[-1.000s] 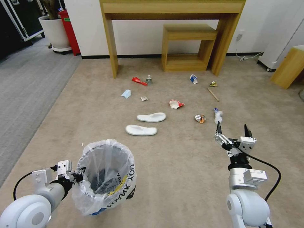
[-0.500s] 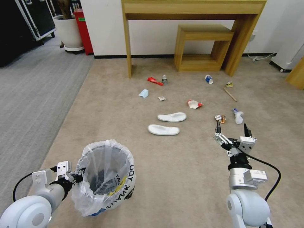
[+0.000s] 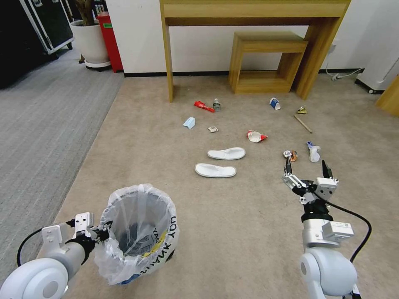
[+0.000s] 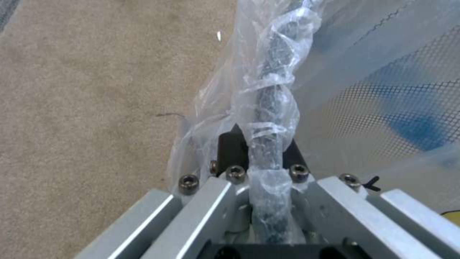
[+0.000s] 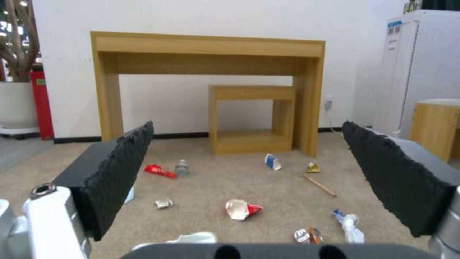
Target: Pick up the trash bin and place the garbage on the floor into it.
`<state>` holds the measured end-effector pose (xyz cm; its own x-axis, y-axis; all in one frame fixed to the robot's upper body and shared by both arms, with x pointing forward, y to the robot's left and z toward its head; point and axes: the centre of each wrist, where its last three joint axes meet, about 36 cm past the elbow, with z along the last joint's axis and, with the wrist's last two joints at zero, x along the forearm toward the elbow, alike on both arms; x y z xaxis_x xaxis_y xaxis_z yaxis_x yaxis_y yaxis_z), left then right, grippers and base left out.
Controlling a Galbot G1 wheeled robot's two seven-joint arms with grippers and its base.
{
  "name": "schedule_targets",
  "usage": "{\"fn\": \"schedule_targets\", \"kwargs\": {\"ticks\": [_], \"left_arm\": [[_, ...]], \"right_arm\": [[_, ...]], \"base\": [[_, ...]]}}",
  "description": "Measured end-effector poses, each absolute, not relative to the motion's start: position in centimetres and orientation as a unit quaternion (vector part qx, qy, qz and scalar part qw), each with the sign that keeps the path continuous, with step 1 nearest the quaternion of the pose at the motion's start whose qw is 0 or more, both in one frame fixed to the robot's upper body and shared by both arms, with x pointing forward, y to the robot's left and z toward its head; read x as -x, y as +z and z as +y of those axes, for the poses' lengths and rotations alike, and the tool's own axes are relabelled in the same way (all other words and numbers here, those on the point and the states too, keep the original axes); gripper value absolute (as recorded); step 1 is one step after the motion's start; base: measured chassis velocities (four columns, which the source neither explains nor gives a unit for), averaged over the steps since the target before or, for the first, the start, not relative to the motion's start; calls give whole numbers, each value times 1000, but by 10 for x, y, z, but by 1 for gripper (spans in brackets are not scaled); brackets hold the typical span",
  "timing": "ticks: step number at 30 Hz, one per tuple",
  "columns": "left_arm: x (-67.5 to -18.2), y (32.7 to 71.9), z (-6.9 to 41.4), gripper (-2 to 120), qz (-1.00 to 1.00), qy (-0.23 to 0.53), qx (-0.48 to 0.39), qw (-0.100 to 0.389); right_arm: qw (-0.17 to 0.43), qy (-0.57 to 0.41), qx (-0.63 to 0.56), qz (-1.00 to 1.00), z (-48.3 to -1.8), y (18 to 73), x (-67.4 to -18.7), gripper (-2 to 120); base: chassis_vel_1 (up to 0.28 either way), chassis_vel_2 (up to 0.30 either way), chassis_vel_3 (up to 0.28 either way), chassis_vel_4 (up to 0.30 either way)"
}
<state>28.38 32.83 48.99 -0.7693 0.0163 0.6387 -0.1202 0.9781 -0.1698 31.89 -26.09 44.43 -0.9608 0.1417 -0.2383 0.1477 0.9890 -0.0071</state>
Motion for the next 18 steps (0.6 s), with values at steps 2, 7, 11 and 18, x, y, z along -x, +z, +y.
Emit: {"fn": "schedule_targets", "kwargs": {"ticks": [2,7,11,18], "left_arm": [[-282,491,327,0,-935,101,-28,338],[-281,491,326,0,-936,100,-28,338],[-279,491,325,0,-936,100,-28,338],[-279,491,325,0,-936,99,-28,337]], "right_arm": [[120,-13,-73,990,-262,446,-318,100],[121,-14,-73,990,-262,448,-317,100],[121,-14,-73,990,-262,448,-316,100],[121,-13,-72,990,-262,448,-316,100]], "base": [[0,0,0,0],[0,0,0,0],[-75,72,94,-64],[-161,152,166,-152]]}}
